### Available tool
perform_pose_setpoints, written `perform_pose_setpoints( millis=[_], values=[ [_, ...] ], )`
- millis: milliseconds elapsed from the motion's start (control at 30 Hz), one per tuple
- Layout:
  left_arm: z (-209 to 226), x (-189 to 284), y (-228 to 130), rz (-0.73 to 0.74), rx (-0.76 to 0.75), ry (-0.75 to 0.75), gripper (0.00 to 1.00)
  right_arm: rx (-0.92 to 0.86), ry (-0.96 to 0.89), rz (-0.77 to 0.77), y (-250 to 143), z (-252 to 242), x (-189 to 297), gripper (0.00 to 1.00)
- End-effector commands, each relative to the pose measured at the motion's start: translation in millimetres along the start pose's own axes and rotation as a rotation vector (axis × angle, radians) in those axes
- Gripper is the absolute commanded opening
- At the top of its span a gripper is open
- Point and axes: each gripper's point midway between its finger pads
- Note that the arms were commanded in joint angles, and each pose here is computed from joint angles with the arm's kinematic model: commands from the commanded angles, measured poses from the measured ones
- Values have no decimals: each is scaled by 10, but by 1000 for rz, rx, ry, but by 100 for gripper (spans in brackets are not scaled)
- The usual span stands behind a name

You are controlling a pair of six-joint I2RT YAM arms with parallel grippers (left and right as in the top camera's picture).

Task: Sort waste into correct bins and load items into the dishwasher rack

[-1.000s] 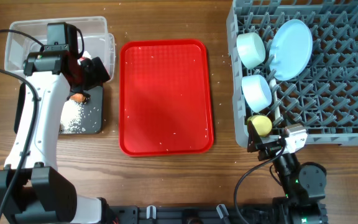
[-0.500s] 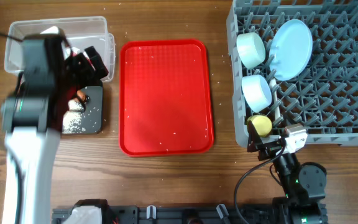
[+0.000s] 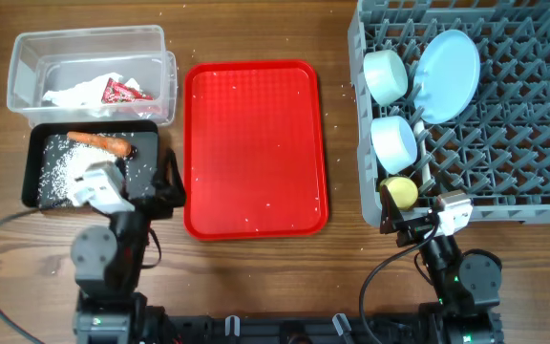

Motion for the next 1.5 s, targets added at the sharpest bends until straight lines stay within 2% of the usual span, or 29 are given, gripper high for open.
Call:
perform_pose_setpoints(
  millis=[0,400,767,1467],
  values=[
    [-49,16,-302,-24,-14,-63,100,11,18,-2,-14,30,0,100],
    [104,103,-476,-99,-15,-8,100,11,18,-2,-14,30,0,100],
    [170,169,-653,-42,-14,21,100,11,17,-1,-16,29,0,100],
    [169,169,-650,-43,-12,20,100,11,17,-1,-16,29,0,100]
  ],
)
Point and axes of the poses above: each gripper's point midway between its finger pads, its own x axis back along the fingers, its own z axis along the line the jaws close on, y = z × x, and after that the axes turned 11 degrees about -x, right-handed
